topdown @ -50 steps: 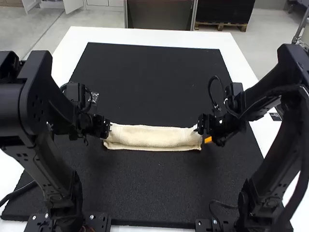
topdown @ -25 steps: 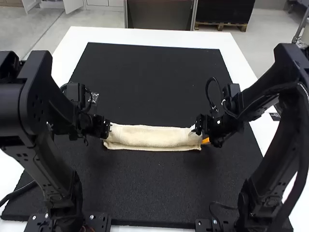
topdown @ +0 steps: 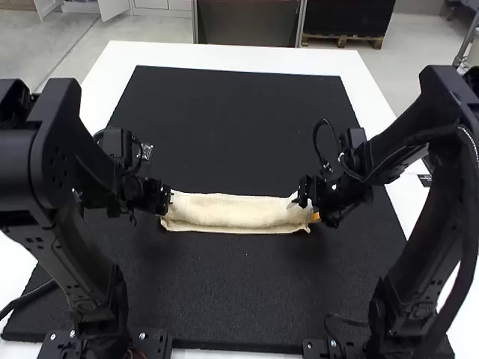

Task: Fold the towel.

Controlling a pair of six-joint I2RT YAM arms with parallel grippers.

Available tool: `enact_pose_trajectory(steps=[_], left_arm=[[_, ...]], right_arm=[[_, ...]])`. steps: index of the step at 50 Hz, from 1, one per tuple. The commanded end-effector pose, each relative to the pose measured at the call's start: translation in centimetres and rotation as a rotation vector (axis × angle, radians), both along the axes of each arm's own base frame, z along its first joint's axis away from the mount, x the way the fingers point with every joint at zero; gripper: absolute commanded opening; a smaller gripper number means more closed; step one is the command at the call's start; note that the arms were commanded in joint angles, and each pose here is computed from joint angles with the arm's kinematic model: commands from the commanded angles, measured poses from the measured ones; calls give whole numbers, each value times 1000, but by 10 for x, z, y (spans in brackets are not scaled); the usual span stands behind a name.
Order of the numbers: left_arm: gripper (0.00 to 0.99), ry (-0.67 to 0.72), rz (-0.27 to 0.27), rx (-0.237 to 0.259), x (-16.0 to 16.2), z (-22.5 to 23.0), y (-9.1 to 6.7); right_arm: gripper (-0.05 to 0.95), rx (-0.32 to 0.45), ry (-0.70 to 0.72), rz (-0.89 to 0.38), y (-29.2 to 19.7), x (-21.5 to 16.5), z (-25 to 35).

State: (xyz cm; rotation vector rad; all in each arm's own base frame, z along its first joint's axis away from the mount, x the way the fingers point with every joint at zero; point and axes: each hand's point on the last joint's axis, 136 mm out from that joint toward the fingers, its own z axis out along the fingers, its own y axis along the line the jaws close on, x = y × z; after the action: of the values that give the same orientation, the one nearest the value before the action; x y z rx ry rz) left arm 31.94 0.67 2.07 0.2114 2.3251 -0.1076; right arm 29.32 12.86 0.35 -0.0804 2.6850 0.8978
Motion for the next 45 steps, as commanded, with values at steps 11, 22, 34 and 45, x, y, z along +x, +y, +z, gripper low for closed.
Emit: enact_pose_trajectory(steps=[11,22,34,45], left_arm=[[959,-8,3,-13,4,4,0],[959,3,-6,-21,2,2,-2],[959,6,15,-23,1,2,5],[959,6,27,-18,0,2,13]], right_arm=[[698,32,12,24,9,-2,2],[434,3,1,25,4,-2,-1],[205,0,9,17,3,-2,-2],[225,-15,0,26,1,-2,-3]])
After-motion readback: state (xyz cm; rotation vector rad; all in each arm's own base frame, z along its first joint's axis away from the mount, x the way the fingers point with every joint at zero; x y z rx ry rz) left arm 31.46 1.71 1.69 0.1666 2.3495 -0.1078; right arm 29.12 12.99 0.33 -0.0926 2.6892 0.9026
